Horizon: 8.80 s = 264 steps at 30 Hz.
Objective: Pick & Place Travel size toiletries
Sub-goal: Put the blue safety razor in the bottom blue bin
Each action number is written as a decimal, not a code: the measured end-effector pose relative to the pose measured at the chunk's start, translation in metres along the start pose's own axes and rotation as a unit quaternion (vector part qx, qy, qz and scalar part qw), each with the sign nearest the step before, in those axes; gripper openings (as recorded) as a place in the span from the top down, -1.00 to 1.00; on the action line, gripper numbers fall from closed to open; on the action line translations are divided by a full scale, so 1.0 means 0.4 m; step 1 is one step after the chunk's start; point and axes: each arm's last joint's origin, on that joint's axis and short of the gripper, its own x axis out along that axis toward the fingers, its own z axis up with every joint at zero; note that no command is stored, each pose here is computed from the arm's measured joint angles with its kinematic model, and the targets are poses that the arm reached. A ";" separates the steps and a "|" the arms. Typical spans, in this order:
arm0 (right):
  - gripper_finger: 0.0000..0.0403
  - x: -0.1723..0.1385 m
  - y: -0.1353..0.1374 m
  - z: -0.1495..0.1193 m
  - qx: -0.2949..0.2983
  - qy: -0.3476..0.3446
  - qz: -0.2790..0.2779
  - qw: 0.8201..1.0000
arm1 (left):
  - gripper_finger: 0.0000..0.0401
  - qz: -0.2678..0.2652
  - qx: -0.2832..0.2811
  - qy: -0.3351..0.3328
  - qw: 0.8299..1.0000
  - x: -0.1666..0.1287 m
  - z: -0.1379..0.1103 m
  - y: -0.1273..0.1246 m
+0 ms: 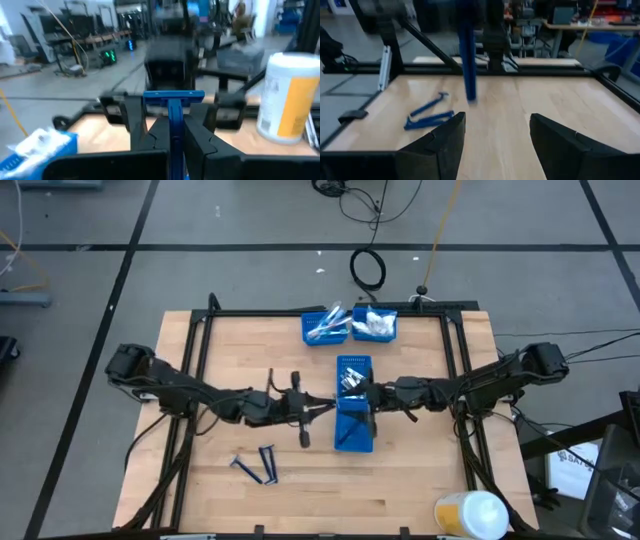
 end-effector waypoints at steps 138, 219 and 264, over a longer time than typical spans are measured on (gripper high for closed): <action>-0.31 0.008 0.012 -0.157 0.124 0.264 0.097 0.952 | 0.30 -0.088 0.022 0.601 0.794 -0.412 -0.352 -0.164; 0.52 0.038 0.041 -0.030 0.005 -0.031 0.115 0.993 | 0.92 -0.053 -0.029 0.005 0.998 0.062 -0.200 -0.046; 0.36 0.031 0.051 -0.074 0.036 0.073 0.119 0.990 | 0.97 -0.054 0.010 -0.007 0.998 0.038 -0.142 -0.053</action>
